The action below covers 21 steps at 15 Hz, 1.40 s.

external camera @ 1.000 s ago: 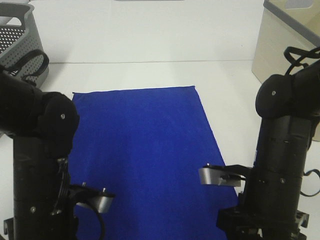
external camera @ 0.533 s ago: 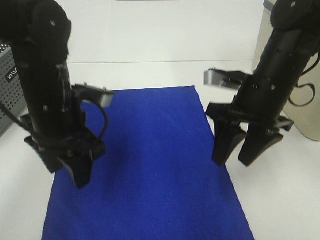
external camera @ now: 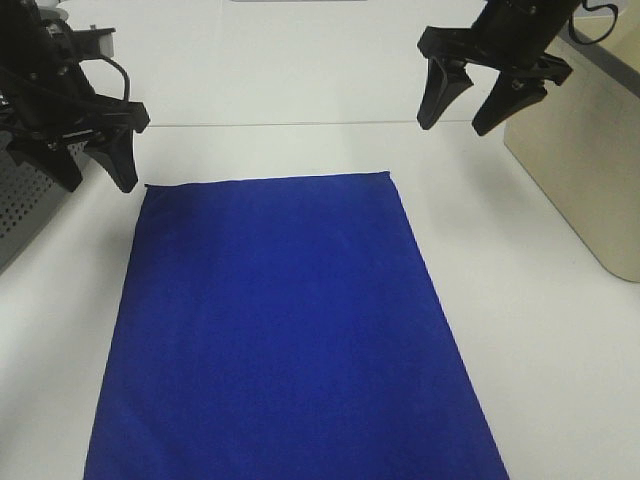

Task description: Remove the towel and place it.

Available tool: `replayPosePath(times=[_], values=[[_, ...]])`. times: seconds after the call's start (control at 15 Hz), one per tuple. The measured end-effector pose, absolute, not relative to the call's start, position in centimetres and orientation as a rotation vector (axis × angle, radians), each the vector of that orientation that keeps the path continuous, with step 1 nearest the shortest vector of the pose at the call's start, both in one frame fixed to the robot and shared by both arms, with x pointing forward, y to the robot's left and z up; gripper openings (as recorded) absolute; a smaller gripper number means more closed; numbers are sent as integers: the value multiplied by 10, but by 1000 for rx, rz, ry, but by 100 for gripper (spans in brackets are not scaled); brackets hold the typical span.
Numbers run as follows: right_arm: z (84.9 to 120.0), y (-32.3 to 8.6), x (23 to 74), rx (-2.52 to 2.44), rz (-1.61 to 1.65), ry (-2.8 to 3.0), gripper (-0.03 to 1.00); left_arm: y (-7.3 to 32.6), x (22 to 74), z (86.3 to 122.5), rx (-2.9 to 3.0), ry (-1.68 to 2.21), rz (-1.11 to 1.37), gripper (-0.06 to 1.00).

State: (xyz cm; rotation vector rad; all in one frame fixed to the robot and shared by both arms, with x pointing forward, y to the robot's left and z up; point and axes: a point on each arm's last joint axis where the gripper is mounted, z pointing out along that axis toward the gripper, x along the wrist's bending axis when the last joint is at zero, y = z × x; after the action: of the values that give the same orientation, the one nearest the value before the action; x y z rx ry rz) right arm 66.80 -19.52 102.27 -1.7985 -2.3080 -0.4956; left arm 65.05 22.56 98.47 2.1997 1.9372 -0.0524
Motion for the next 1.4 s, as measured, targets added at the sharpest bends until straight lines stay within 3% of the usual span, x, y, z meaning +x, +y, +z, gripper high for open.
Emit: replayPosePath(times=[0.2,0.53,0.8,1.07,1.4], values=[[1015,-190,705,-1808,-584,-2352,71,252,677,958,2125,2034,-66,62],[970,-183,744,-1791,-615,-2382,72,266,720,922,2094,2023,-5,62],[951,-183,749,-1749,-587,-2407,72,263,741,900,2078,2002,-3,62],[950,-181,750,-1762,-600,-2377,84,259,745,885,2100,1989,-34,62],[907,-178,752,-1770,-528,-2286,86,258,745,880,2111,1982,-44,62]])
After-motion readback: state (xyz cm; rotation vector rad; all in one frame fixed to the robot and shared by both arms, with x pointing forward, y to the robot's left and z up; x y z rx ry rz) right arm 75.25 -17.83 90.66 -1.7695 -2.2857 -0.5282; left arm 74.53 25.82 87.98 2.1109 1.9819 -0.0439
